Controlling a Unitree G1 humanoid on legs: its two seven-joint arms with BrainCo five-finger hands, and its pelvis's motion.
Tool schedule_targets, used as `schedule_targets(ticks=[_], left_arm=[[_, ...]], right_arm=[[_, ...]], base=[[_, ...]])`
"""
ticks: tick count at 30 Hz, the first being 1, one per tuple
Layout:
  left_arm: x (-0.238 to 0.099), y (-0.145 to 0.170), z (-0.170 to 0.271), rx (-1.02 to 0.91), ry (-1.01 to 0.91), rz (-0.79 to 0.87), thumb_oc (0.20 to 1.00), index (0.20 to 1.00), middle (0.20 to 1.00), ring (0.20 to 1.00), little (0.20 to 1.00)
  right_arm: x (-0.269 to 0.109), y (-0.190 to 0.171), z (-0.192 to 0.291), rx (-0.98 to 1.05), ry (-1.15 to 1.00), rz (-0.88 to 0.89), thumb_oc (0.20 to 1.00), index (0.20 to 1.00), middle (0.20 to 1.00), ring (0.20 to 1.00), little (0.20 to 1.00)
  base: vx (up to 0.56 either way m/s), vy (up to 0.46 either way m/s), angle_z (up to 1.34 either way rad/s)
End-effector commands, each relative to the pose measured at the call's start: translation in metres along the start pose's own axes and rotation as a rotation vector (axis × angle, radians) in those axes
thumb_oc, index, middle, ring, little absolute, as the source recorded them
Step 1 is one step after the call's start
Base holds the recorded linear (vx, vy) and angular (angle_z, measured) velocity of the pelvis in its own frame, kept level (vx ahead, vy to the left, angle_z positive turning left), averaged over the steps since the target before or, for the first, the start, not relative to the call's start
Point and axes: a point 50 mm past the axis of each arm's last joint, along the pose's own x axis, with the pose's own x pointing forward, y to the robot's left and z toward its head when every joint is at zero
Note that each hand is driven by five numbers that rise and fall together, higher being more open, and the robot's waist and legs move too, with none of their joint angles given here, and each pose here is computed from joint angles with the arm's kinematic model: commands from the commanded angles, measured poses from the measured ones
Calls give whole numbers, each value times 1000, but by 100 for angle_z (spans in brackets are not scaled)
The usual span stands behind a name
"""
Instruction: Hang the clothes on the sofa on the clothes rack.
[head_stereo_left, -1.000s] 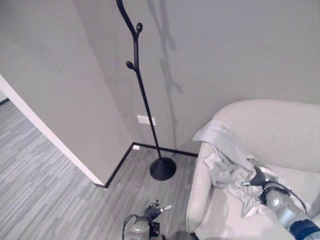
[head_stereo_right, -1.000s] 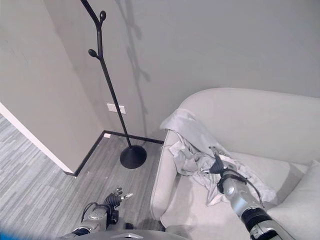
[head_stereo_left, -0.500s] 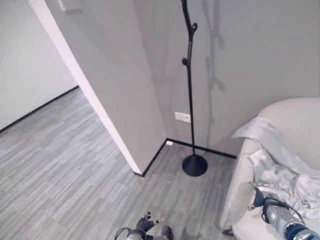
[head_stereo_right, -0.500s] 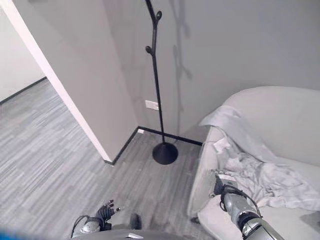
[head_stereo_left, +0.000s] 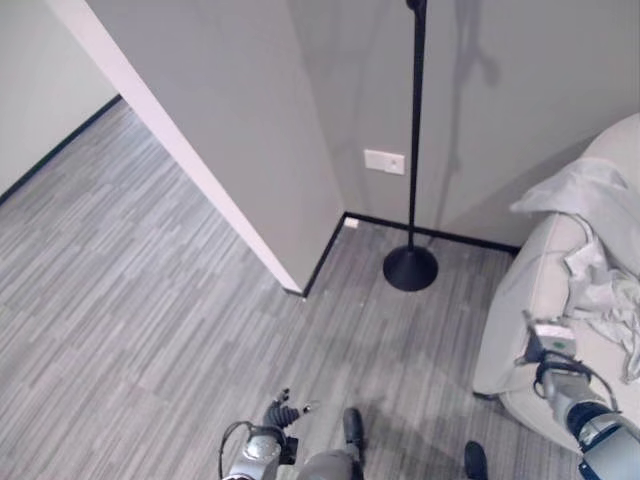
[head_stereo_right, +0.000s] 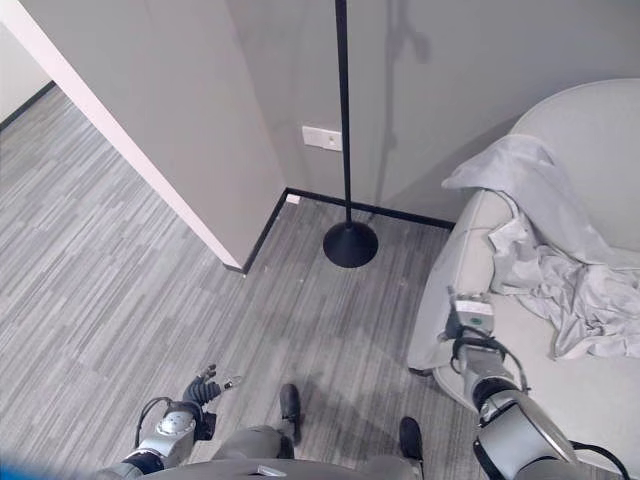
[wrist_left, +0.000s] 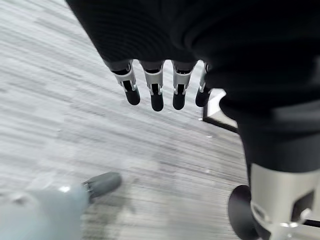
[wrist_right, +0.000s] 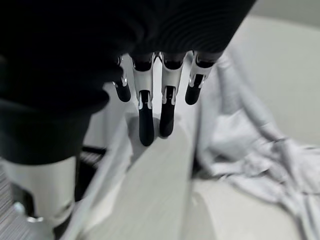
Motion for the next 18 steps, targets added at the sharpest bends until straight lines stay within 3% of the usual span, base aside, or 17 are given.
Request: schedule_targets(ticks=[1, 8, 15, 18], left_arm=[[5, 7, 10, -5, -16, 66, 1000, 1000, 1000, 1000, 1000], [-2, 12, -20, -44, 121, 94, 1000, 1000, 1000, 1000, 1000], [-3, 16, -29, 152, 174, 47, 1000, 1000, 1000, 1000, 1000], [0, 20, -21, 188, 138, 43, 1000, 1000, 1000, 1000, 1000]], right_arm=[[21, -49, -19, 14, 73, -261, 1000, 1000, 1000, 1000, 1000], [-1, -55, -39, 35, 88, -341, 1000, 1000, 1000, 1000, 1000], [-16, -51, -32, 94, 45, -333, 1000, 1000, 1000, 1000, 1000], [-20, -44, -22, 104, 1, -285, 1000, 1000, 1000, 1000, 1000]], base=[[68, -2, -2], [110, 89, 5], [128, 224, -8], [112, 140, -90]])
